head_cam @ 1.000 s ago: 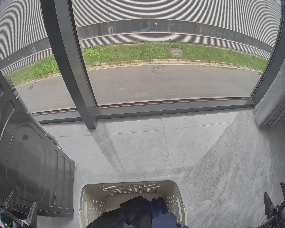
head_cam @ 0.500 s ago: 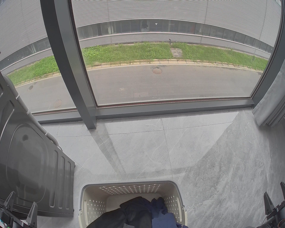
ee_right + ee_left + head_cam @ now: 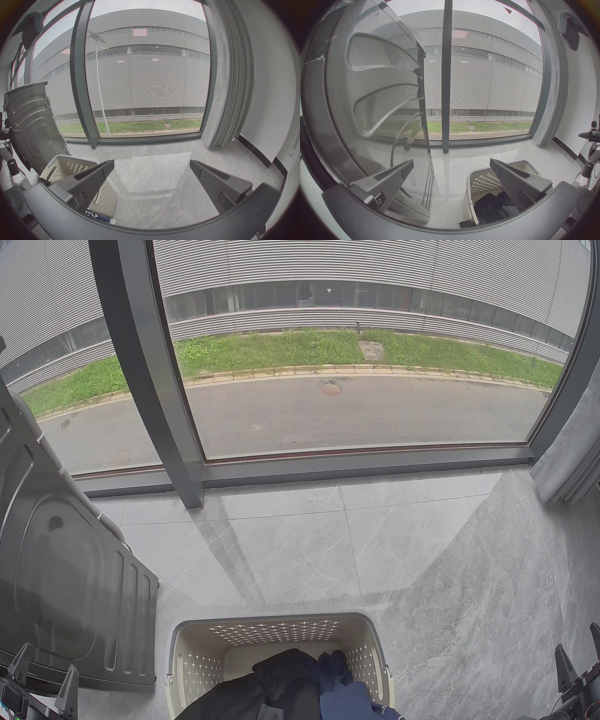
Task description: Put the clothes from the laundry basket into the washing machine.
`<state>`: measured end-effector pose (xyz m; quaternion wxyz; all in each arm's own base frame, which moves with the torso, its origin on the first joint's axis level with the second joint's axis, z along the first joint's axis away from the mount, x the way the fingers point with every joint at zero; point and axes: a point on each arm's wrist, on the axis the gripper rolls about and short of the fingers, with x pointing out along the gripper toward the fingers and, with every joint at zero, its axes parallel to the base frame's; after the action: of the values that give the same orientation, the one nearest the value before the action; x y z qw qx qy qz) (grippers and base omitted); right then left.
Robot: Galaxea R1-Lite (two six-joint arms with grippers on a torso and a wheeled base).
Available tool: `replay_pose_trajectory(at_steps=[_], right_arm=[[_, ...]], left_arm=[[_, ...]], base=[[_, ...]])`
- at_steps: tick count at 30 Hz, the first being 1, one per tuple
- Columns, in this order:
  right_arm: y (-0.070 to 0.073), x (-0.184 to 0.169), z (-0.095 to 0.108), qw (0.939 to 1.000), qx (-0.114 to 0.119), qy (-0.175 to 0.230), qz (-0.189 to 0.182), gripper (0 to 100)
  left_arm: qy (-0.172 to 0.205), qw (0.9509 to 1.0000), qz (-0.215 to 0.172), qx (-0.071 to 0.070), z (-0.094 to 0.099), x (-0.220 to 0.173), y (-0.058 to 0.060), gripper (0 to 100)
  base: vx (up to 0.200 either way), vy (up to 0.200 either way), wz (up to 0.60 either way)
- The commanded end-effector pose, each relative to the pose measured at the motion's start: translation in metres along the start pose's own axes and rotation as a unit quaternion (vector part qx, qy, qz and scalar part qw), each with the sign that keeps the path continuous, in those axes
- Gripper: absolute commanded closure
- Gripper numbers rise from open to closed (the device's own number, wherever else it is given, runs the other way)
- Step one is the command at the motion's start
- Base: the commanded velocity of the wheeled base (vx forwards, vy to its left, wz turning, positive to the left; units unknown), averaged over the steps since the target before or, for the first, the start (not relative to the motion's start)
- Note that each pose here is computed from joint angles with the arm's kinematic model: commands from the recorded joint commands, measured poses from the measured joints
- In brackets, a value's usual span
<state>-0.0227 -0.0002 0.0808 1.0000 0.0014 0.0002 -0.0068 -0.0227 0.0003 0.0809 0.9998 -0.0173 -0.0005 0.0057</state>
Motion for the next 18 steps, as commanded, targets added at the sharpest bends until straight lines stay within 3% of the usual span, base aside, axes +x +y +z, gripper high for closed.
replay_pose_trajectory(at_steps=[1,18], right_arm=[[0.0000,0.0002,-0.0052,1.0000,0.000,0.001,0.000,0],[0.0000,0.0002,-0.0052,1.0000,0.000,0.001,0.000,0]], left_arm=[[0.000,1.0000,0.000,0.000,-0.0053,-0.0001,0.0002,0],[0.000,1.0000,0.000,0.000,-0.0053,-0.0001,0.0002,0]], base=[[-0.200,0.000,0.00],[-0.200,0.000,0.00]])
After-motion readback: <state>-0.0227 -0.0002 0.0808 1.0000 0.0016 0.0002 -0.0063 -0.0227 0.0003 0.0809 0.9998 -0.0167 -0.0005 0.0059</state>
